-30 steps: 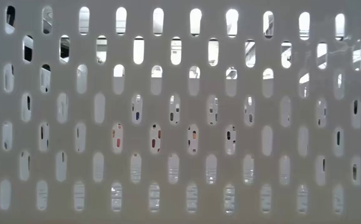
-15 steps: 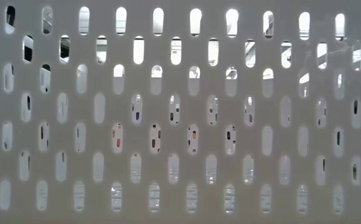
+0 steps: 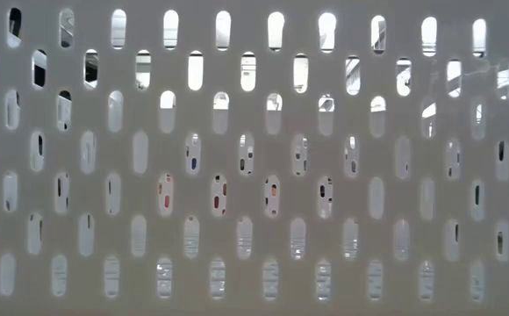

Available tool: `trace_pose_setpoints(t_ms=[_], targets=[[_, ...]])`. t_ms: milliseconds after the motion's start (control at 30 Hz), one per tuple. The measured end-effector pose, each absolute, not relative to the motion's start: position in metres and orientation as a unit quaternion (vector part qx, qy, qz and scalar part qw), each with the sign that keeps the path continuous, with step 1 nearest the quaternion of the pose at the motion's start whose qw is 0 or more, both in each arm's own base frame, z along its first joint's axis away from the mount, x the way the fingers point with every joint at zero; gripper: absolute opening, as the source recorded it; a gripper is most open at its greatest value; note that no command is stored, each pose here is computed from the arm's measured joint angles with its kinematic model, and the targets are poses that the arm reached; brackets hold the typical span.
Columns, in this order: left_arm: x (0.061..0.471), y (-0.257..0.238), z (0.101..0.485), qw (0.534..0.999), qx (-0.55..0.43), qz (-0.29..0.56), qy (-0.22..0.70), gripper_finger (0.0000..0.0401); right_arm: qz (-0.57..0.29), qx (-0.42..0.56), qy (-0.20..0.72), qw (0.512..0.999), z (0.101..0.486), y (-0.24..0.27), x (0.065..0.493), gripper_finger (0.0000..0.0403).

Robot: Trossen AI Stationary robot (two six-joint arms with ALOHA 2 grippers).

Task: Pick and placing Produce into tupperware
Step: Put the right red cherry into the white bin

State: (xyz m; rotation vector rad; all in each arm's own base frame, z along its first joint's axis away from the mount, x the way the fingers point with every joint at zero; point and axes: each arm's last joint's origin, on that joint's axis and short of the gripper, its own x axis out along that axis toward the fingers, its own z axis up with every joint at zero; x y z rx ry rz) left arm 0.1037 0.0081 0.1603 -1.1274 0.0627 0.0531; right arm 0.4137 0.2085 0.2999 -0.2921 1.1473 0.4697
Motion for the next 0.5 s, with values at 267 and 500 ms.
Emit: trace_pose_setpoints(t_ms=[267, 500], targets=[[0.104, 0.008, 0.160, 0.844, -0.534, 0.025, 0.030, 0.0001, 0.215, -0.145, 0.567, 0.782, 0.264, 0.211, 0.429, 0.0090], [0.104, 0.008, 0.160, 0.844, -0.534, 0.025, 0.030, 0.0001, 0.224, -0.145, 0.585, 0.766, 0.237, 0.216, 0.437, 0.0090]])
